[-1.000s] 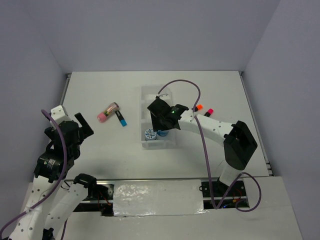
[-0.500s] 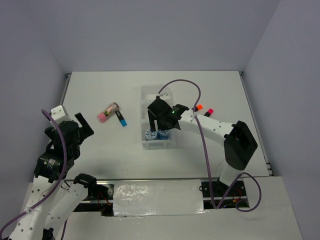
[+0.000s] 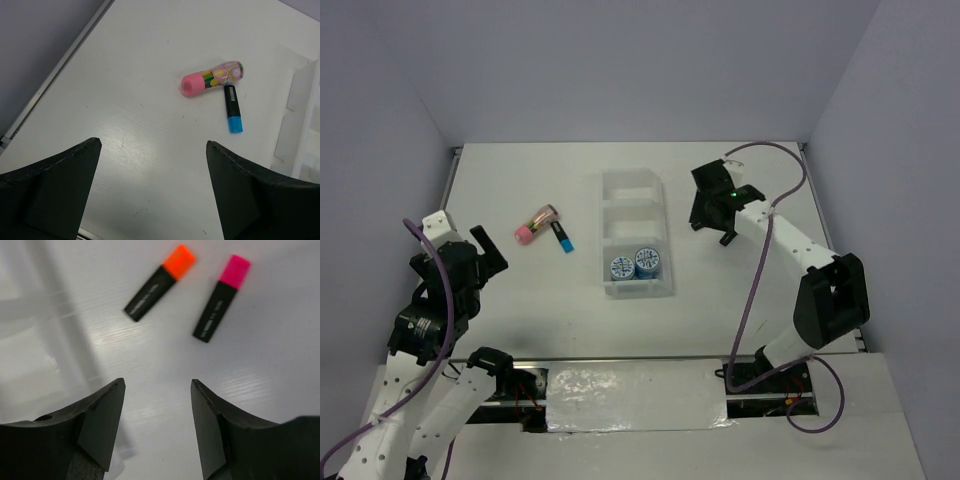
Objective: Sort the stationery into containers
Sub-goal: Pick up the pen from the center of the board.
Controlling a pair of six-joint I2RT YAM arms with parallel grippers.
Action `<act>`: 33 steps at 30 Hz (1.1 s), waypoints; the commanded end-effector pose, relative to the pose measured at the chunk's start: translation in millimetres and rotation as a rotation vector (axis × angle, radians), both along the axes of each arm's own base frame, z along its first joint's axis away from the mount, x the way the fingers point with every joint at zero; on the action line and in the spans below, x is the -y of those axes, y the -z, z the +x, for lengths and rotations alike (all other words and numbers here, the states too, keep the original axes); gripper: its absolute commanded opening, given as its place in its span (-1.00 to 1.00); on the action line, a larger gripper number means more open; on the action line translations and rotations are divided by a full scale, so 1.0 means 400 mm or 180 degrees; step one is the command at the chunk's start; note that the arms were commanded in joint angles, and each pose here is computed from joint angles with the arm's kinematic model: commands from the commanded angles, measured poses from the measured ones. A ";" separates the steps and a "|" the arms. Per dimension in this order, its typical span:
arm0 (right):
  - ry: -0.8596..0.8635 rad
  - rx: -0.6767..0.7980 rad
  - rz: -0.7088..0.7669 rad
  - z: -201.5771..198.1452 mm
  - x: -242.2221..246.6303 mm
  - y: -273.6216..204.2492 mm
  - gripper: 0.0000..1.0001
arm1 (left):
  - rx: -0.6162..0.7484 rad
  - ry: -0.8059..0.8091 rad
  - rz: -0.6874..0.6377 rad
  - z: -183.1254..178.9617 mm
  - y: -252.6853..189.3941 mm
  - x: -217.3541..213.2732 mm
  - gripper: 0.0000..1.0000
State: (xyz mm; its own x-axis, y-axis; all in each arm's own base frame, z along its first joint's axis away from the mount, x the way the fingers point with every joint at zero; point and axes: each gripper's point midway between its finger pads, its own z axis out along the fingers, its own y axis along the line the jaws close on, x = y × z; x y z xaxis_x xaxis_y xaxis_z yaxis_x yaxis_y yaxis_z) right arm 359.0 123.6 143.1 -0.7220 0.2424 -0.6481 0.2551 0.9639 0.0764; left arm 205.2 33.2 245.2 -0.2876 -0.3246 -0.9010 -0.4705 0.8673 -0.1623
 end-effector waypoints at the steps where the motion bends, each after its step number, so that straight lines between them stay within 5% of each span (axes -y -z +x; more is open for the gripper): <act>1: 0.0349 -0.0068 -0.0032 0.021 0.090 0.047 0.25 | 0.0146 -0.0009 0.0002 0.015 -0.032 -0.001 0.99; 6: 0.0717 -0.0319 0.0019 0.068 0.202 0.131 0.23 | 0.0129 0.0026 0.0011 0.019 -0.030 0.003 0.99; 25: 0.0773 -0.0762 0.0176 0.143 0.269 0.295 0.18 | 0.0101 0.0058 0.0015 0.024 -0.025 0.007 0.99; 33: 0.0660 -0.0839 0.0345 0.140 0.261 0.301 -0.53 | 0.0127 0.0051 0.0007 0.021 -0.028 0.006 0.99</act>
